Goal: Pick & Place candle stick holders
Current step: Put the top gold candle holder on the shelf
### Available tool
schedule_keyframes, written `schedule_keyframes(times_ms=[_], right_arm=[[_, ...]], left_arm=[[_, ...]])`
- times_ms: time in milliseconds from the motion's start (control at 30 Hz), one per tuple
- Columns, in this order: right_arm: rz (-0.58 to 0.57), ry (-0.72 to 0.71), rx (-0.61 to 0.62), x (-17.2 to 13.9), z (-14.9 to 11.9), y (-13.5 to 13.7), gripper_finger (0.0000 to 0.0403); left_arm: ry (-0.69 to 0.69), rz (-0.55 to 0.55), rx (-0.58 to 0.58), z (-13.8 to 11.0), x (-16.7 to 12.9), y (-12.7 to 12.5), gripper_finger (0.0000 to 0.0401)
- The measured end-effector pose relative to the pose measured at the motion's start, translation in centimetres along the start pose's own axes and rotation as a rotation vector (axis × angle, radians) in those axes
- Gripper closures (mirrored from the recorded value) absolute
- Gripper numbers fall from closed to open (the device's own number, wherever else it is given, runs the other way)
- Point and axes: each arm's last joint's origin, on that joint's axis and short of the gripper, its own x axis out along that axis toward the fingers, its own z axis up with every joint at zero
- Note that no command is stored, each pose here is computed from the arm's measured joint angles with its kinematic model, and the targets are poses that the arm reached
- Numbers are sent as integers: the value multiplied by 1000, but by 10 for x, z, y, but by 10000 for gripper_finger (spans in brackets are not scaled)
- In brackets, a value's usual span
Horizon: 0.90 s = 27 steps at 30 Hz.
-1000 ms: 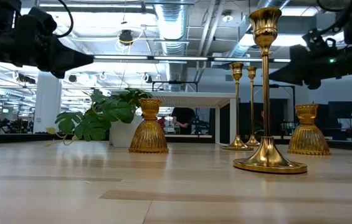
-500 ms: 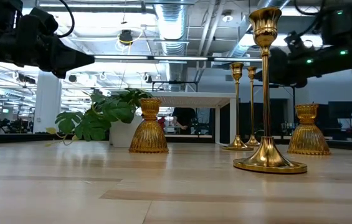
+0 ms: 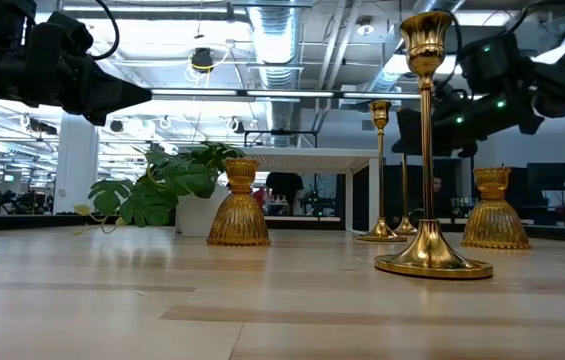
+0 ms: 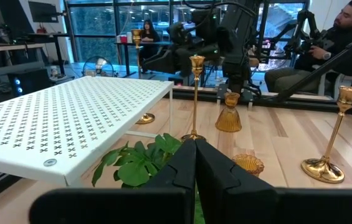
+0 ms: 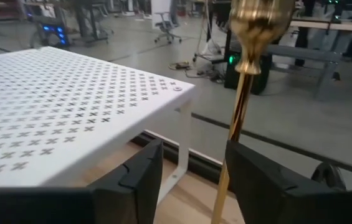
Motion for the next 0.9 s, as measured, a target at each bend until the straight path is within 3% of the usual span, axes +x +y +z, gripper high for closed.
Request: schedule_keyframes(times_ms=[400, 600, 900], right_arm=[[-19, 38, 10, 13, 1, 3, 225], [18, 80, -20, 4, 1, 10, 243], [-22, 138, -67, -12, 3, 11, 271]], left_arm=[[0, -1, 0, 0, 0, 0, 395], [0, 0, 0, 0, 0, 0, 395], [0, 0, 0, 0, 0, 0, 395]])
